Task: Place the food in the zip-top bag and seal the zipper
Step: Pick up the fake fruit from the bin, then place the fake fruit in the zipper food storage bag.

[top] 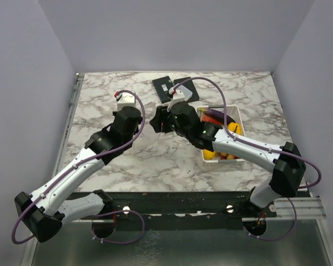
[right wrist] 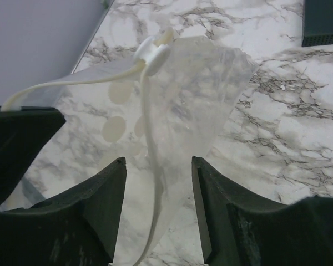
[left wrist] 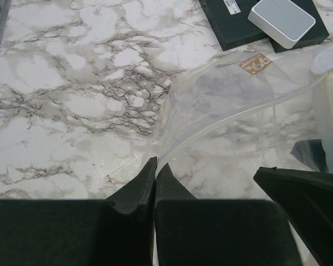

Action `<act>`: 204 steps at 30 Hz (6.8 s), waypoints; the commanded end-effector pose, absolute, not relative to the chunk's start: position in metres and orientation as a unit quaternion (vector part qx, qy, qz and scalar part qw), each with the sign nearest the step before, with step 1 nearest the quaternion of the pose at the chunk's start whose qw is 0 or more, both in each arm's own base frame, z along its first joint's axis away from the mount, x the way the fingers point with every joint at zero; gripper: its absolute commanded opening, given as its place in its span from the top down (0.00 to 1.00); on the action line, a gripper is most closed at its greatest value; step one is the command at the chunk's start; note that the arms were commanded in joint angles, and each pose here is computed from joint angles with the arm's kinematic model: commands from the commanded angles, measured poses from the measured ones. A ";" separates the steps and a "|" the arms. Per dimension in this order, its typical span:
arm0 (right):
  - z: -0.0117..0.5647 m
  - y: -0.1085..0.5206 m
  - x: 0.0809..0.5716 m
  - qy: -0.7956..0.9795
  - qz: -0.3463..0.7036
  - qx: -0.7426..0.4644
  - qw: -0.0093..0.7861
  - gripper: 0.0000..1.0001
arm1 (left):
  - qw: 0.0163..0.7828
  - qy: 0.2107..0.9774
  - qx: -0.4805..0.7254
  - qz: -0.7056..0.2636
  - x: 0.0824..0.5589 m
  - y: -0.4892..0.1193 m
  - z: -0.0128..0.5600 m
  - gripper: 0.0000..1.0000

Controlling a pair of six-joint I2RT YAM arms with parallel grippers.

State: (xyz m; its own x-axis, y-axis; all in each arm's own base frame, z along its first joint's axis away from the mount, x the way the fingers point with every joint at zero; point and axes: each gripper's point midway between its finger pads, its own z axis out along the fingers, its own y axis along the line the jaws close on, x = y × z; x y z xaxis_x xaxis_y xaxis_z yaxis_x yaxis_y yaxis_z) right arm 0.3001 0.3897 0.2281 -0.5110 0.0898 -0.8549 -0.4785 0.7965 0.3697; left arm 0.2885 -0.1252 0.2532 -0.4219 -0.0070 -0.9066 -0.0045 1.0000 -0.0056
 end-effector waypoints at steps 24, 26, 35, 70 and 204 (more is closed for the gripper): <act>0.279 0.241 0.271 0.822 0.118 -0.112 0.545 0.28 | 0.548 0.835 0.004 0.046 0.305 -0.120 0.267 1.00; 0.271 0.227 0.266 0.830 0.100 -0.110 0.537 0.28 | 0.545 0.837 0.006 0.047 0.305 -0.121 0.264 1.00; 0.244 0.154 0.252 0.864 0.012 -0.025 0.503 0.27 | 0.541 0.840 0.015 0.044 0.303 -0.122 0.249 1.00; 0.134 0.049 0.337 0.911 -0.070 0.137 0.382 0.47 | 0.554 0.832 0.031 -0.013 0.286 -0.127 0.244 1.00; 0.342 0.370 0.298 0.761 0.342 -0.081 0.545 0.99 | 0.560 0.811 0.064 -0.158 0.279 -0.160 0.265 1.00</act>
